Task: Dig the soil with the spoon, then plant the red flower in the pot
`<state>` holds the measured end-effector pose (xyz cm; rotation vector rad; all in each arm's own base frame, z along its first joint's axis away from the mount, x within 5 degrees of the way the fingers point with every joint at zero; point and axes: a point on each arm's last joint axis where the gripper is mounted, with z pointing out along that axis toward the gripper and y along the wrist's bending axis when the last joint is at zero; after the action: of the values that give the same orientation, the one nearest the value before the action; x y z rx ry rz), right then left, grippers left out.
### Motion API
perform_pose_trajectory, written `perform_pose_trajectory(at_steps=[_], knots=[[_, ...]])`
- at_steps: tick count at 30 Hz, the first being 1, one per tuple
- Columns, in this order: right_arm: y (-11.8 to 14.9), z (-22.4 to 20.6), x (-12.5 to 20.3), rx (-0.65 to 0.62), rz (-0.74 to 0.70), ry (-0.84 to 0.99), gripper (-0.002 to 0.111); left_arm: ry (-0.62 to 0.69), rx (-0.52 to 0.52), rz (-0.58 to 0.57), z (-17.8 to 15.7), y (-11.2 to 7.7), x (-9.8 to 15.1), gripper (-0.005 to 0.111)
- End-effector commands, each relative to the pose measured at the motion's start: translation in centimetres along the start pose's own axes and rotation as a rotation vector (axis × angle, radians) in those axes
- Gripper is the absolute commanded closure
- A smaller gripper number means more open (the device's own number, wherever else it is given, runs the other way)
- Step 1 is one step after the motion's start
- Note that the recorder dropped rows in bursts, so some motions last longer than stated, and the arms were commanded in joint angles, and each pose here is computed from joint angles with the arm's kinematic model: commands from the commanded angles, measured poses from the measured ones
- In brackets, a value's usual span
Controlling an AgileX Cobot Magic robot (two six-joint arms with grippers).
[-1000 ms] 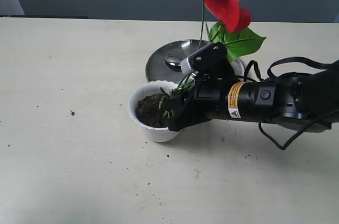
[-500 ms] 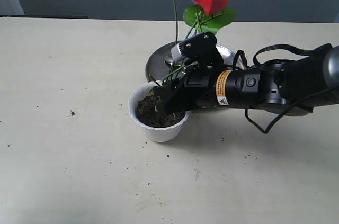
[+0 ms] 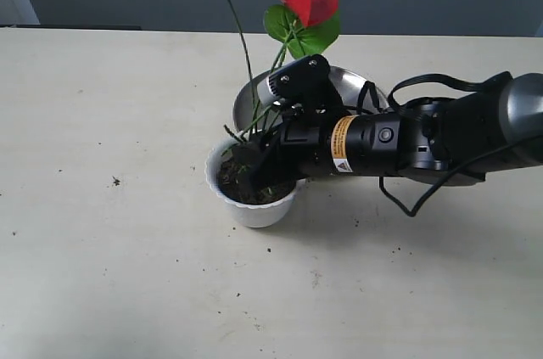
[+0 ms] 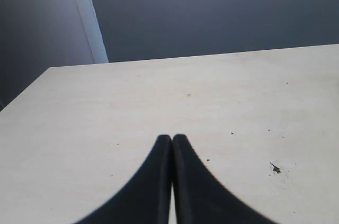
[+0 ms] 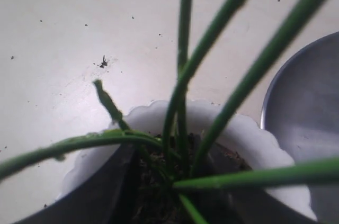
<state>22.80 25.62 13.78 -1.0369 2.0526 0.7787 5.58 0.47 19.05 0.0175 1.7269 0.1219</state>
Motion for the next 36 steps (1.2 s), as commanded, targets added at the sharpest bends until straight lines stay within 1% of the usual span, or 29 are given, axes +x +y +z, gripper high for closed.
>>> perform_pose_trajectory(at_steps=[1, 17, 21, 23, 27, 28, 29, 36], knots=[[-0.6, 1.0, 4.1, 0.09, -0.024, 0.232, 0.109, -0.011, 0.008, -0.01, -0.1, 0.0, -0.2, 0.106], [-0.7, 1.0, 4.3, 0.105, -0.02, 0.25, 0.109, -0.011, 0.008, -0.01, -0.1, 0.0, -0.2, 0.106], [-0.5, 0.9, 3.9, 0.09, -0.023, 0.224, 0.109, -0.011, 0.008, -0.01, -0.1, 0.0, -0.2, 0.106], [-0.3, 0.6, 3.5, 0.076, -0.046, 0.208, 0.102, -0.011, 0.008, -0.01, -0.1, 0.0, -0.2, 0.106], [0.0, 0.0, 2.5, 0.069, -0.057, 0.17, 0.07, -0.011, 0.008, -0.01, -0.1, 0.0, -0.2, 0.106], [0.0, 0.0, 2.4, 0.075, -0.045, 0.169, 0.063, -0.011, 0.008, -0.01, -0.1, 0.0, -0.2, 0.106], [0.0, -0.1, 2.3, 0.079, -0.034, 0.166, 0.059, -0.011, 0.008, -0.01, -0.1, 0.0, -0.2, 0.106], [0.0, -0.3, 2.2, 0.087, -0.011, 0.163, 0.06, -0.011, 0.008, -0.01, -0.1, 0.0, -0.2, 0.106]])
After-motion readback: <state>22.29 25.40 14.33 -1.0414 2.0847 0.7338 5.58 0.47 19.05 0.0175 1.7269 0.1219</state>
